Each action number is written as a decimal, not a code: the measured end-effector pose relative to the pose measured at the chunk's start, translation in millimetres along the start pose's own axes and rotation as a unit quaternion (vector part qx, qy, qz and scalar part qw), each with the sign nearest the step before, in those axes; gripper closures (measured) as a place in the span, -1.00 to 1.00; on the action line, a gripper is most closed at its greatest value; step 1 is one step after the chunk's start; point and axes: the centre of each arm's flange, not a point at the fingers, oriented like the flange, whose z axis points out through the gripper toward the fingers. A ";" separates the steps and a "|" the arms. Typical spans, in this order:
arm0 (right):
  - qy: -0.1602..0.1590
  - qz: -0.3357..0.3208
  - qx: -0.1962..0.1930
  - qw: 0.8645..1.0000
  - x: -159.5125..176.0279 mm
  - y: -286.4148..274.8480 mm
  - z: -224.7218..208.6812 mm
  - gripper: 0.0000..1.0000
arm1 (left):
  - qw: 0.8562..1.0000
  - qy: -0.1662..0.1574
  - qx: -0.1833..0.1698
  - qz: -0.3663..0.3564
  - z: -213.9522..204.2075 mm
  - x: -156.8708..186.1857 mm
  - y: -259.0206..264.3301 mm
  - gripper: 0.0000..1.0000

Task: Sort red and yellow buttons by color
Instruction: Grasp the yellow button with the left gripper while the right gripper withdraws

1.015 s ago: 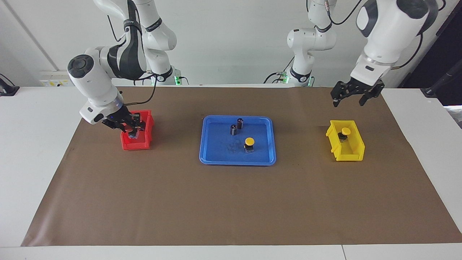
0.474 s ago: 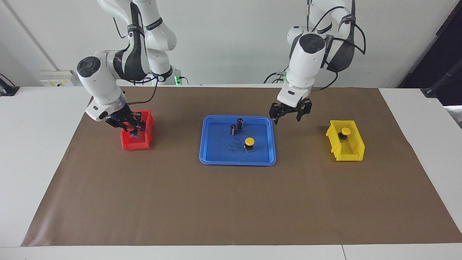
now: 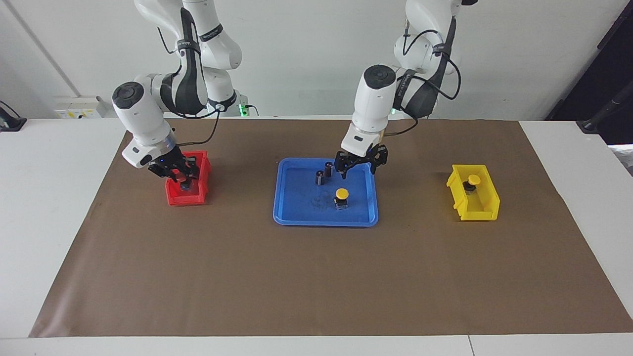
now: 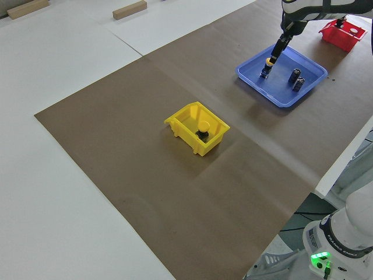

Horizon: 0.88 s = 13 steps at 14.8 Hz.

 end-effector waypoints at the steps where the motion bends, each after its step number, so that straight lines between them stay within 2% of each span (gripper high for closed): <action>1: 0.001 0.000 0.000 1.000 -0.7 -0.1 1.5 0.18 | 1.000 0.000 -0.001 -0.001 8.1 1.4 1.5 -1.00; 10: 0.011 0.000 -0.002 1.000 -6.3 -1.2 14.4 0.17 | 1.000 -0.002 -0.003 -0.010 50.5 9.5 13.9 -1.00; 11: 0.011 0.000 -0.003 1.000 -6.3 -1.3 14.2 0.07 | 1.000 -0.001 -0.004 -0.011 50.6 10.4 15.2 -1.00; 13: 0.012 -0.002 -0.003 1.000 -5.8 -1.4 12.8 0.00 | 1.000 0.001 -0.007 -0.012 47.9 12.7 17.3 -1.00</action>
